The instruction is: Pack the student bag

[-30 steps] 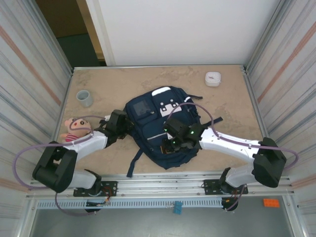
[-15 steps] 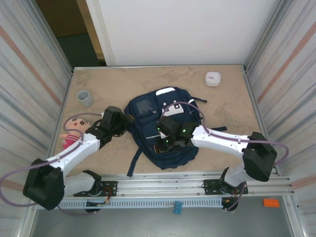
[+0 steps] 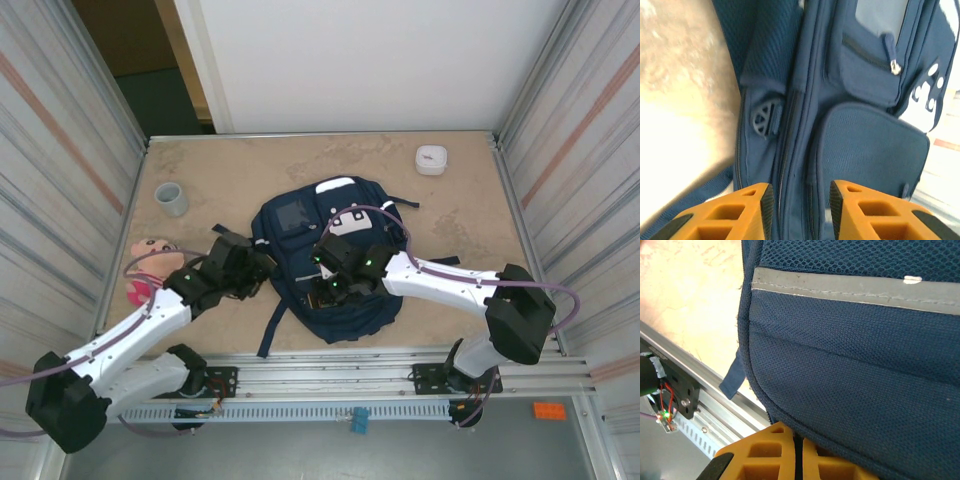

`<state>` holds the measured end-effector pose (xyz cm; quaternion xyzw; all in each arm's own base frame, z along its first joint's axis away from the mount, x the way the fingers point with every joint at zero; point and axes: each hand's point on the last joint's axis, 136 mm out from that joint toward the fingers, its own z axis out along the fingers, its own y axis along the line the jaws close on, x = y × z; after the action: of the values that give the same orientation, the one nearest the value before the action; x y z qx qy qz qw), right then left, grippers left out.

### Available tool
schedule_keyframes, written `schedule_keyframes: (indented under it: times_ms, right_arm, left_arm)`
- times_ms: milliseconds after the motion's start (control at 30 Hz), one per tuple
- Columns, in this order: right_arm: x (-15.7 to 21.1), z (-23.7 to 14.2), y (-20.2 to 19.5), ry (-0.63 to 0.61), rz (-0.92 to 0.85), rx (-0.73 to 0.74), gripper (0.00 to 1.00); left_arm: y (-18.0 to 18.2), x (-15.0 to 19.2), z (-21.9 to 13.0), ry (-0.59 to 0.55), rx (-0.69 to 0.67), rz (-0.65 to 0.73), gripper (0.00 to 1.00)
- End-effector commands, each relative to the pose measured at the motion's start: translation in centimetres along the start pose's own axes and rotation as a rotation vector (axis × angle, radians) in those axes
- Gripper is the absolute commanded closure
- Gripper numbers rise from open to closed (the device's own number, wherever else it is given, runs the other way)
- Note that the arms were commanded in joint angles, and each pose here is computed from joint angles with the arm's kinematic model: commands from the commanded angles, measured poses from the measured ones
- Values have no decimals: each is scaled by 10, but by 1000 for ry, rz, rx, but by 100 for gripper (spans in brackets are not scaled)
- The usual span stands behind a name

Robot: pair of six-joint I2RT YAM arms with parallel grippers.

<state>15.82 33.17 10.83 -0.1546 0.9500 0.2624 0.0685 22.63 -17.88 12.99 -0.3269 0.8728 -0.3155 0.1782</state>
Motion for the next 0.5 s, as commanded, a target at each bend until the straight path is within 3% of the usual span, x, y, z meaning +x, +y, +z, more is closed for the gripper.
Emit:
schedule_keyframes:
  times_ms: [0,467]
  right_arm:
    - [-11,-4,20,-35,-37,-58,100]
    - [-12,-6,19,-35,-53,-62,100]
  left_arm:
    - [-1,16,4,36,11,-67,64]
    - [-33,54,34,157,52,-64,62]
